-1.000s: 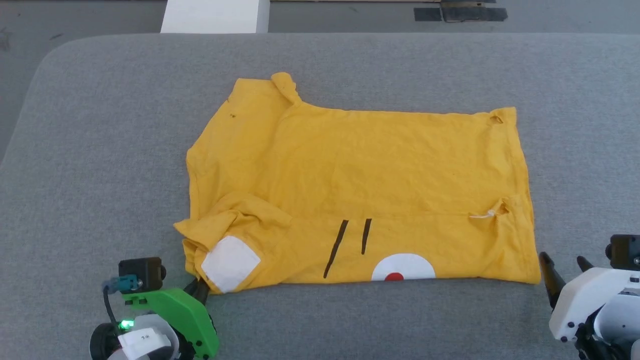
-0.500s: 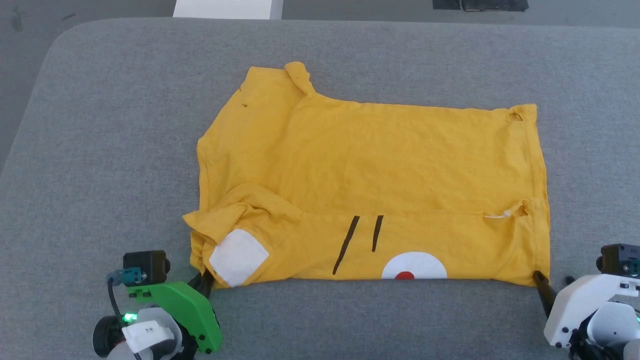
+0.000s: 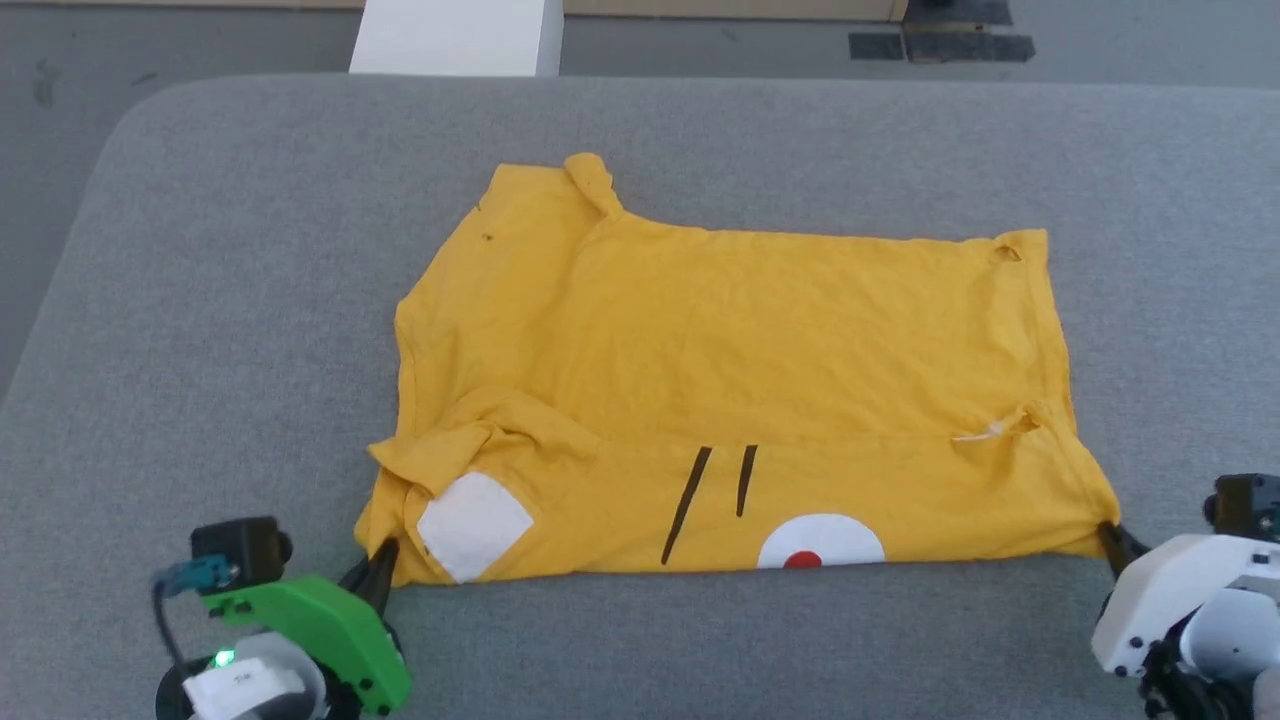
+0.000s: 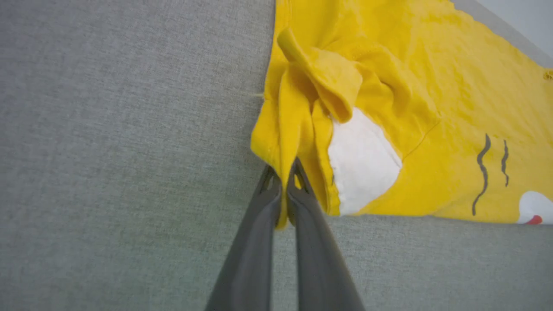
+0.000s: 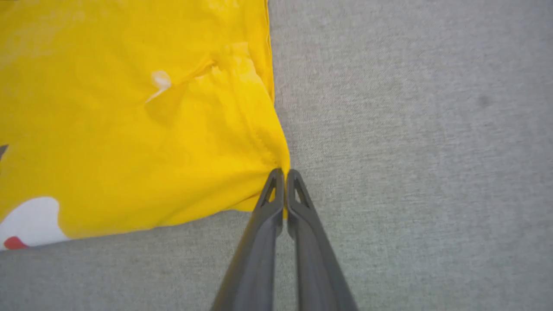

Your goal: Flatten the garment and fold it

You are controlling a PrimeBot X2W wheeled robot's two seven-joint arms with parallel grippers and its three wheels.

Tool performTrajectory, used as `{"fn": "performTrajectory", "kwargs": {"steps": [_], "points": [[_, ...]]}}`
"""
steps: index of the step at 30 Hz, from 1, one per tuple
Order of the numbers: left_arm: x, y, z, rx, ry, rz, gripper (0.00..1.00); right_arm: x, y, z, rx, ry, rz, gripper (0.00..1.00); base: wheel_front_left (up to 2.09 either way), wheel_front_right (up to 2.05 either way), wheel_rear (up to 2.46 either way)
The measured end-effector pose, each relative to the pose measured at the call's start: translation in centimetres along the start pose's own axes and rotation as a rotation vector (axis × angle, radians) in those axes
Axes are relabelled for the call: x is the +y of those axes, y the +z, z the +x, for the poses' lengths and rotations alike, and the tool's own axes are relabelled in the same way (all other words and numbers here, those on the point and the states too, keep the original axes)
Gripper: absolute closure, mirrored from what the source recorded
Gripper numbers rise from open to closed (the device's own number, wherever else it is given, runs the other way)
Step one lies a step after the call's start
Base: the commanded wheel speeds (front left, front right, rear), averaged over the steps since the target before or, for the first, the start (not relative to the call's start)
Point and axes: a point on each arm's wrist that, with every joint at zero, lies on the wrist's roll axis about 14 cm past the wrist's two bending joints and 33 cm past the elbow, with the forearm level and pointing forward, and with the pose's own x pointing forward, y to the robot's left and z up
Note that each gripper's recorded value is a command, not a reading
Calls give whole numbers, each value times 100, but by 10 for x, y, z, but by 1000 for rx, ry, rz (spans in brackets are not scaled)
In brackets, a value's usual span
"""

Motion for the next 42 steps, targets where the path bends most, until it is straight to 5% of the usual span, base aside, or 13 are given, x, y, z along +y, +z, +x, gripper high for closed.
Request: {"fn": "performTrajectory", "kwargs": {"steps": [6, 17, 18, 19, 20, 31, 37, 42], "points": [[4, -2, -29, -20, 10, -47, 100, -12, 32, -30, -136, -14, 33, 100, 0, 0, 0], [-11, -23, -59, -4, -17, -89, 100, -40, 8, -74, -129, -51, 92, 100, 0, 0, 0], [-12, -27, -58, 3, -18, -97, 20, -40, 5, -72, -121, -52, 93, 69, 0, 0, 0], [-12, -33, -57, 24, -16, -100, 0, -40, 2, -71, -115, -51, 94, 33, 0, 0, 0], [-11, -38, -56, 38, -13, -104, 0, -39, -1, -69, -107, -51, 96, 0, 0, 0, 0], [2, -53, -49, 58, 39, -136, 0, -33, -11, -56, -98, -31, 117, 0, 0, 0, 0], [3, 58, -64, -449, 63, 9, 0, -15, 74, -74, -446, -4, 23, 0, 0, 0, 0], [-26, 90, -78, -690, -3, 134, 0, 8, 109, -90, -654, 31, -64, 0, 0, 0, 0]]}}
